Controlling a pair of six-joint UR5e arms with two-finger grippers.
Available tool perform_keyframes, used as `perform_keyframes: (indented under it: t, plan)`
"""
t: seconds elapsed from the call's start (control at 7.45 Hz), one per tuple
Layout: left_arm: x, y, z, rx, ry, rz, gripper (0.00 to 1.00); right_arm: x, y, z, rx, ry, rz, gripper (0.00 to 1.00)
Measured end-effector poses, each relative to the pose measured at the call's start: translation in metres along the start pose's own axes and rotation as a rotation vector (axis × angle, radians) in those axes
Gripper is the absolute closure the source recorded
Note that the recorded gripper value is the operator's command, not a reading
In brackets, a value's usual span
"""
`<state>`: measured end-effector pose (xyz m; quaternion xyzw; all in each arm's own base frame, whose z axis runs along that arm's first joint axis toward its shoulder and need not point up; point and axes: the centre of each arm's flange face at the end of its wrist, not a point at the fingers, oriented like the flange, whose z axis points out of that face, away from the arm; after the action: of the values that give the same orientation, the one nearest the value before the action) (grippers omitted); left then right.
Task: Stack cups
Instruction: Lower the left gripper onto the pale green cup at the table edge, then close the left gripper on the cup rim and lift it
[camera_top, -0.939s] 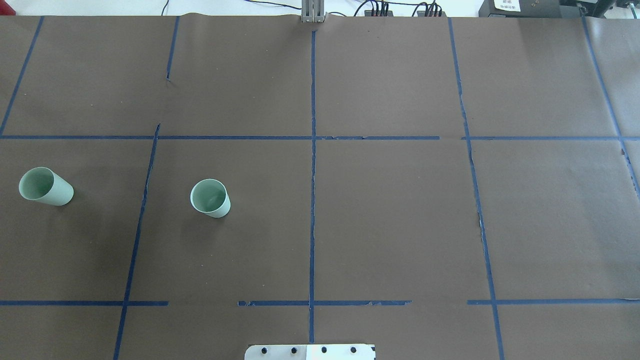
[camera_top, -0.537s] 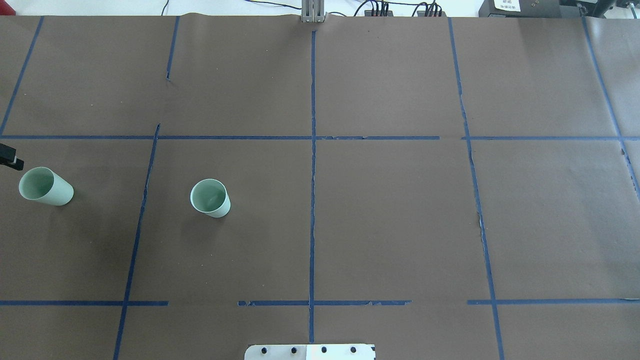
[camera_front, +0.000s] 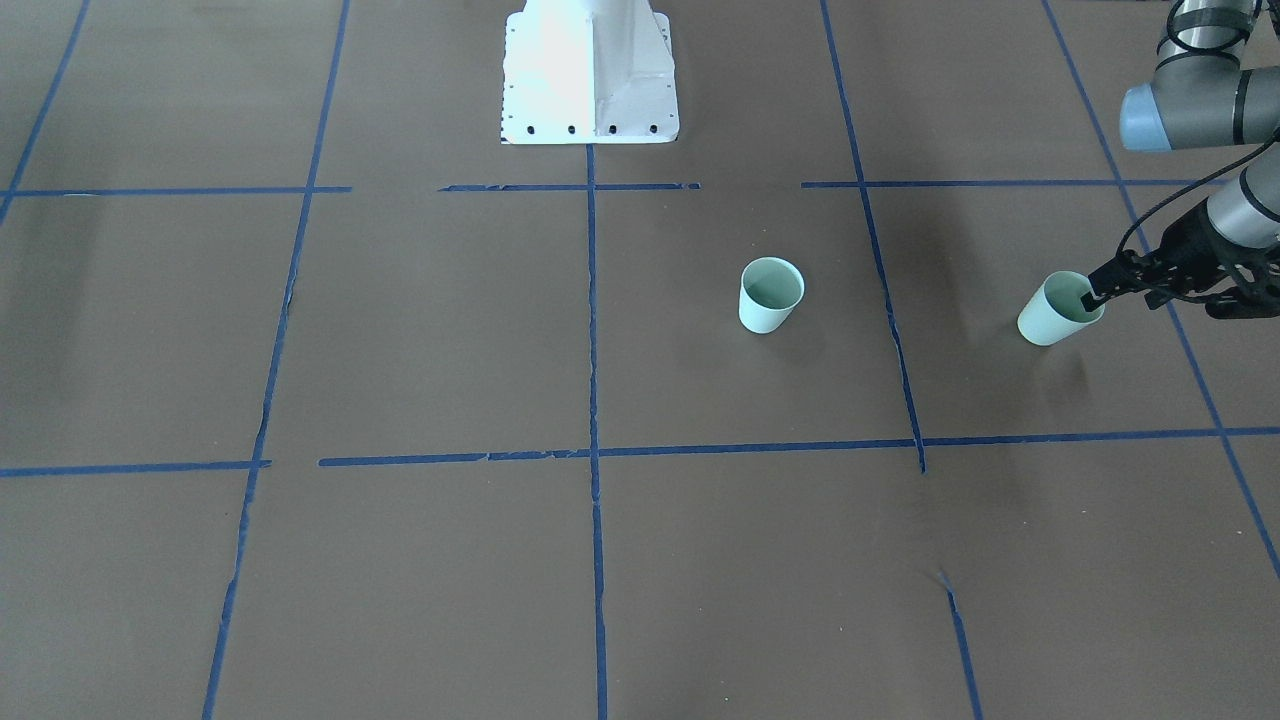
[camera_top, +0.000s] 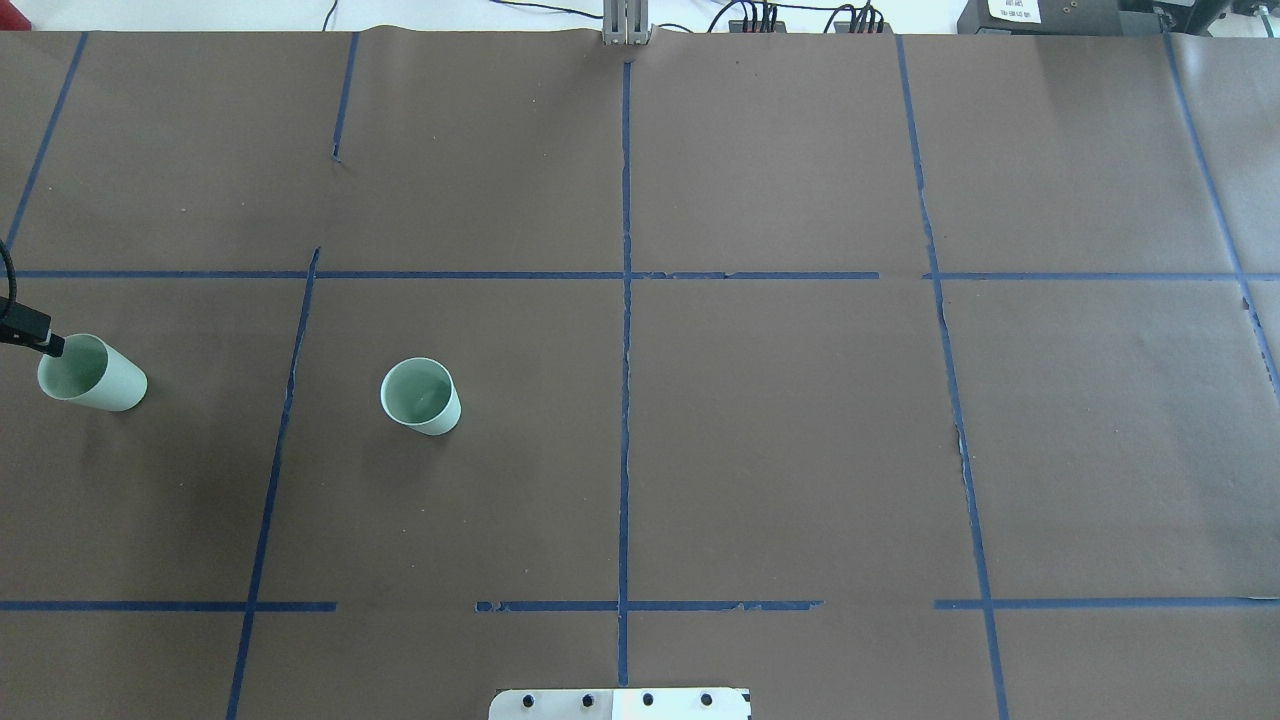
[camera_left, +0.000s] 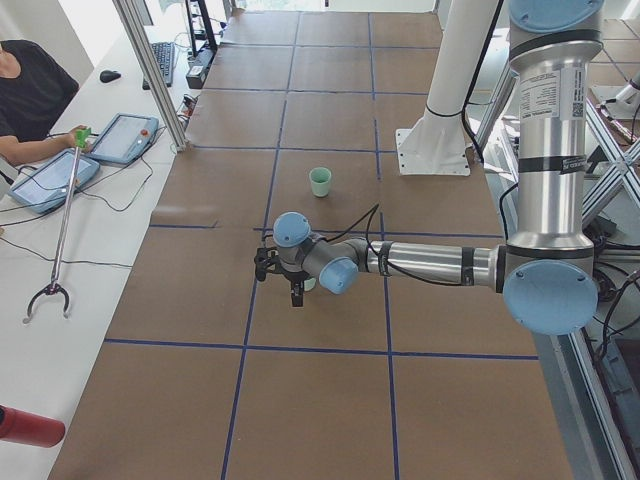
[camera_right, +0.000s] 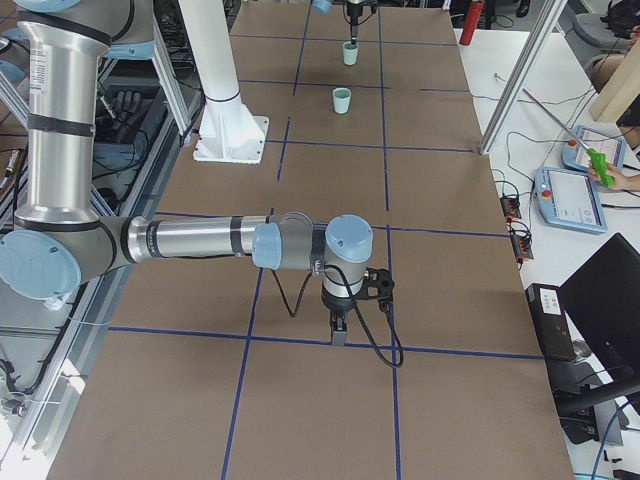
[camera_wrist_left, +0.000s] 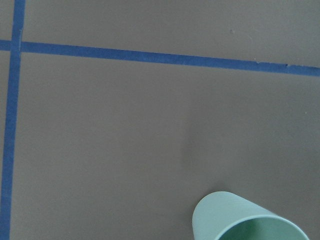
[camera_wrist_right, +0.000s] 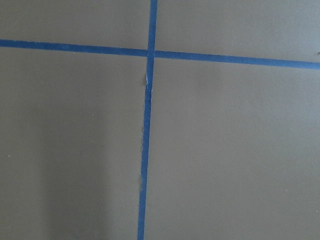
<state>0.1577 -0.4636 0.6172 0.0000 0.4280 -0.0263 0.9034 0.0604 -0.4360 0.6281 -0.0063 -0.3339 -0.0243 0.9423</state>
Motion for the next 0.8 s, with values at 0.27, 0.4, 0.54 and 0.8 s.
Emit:
perform_keyframes:
  t: [0.27, 0.4, 0.54, 0.8]
  plan:
    - [0.012, 0.005, 0.011, -0.014, 0.009, -0.010, 0.47, 0.000, 0.000, 0.000, 0.000, 0.000, 0.000, 0.00]
    - [0.016, 0.007, 0.016, -0.021, 0.011, -0.008, 0.95, 0.000, 0.000, 0.000, 0.001, 0.000, -0.001, 0.00]
    - [0.017, 0.008, 0.018, -0.023, 0.012, -0.006, 1.00, 0.000, 0.000, 0.000, 0.001, 0.000, 0.000, 0.00]
    - [0.018, 0.009, 0.018, -0.022, 0.015, -0.004, 1.00, 0.000, 0.000, 0.000, 0.001, 0.000, 0.000, 0.00]
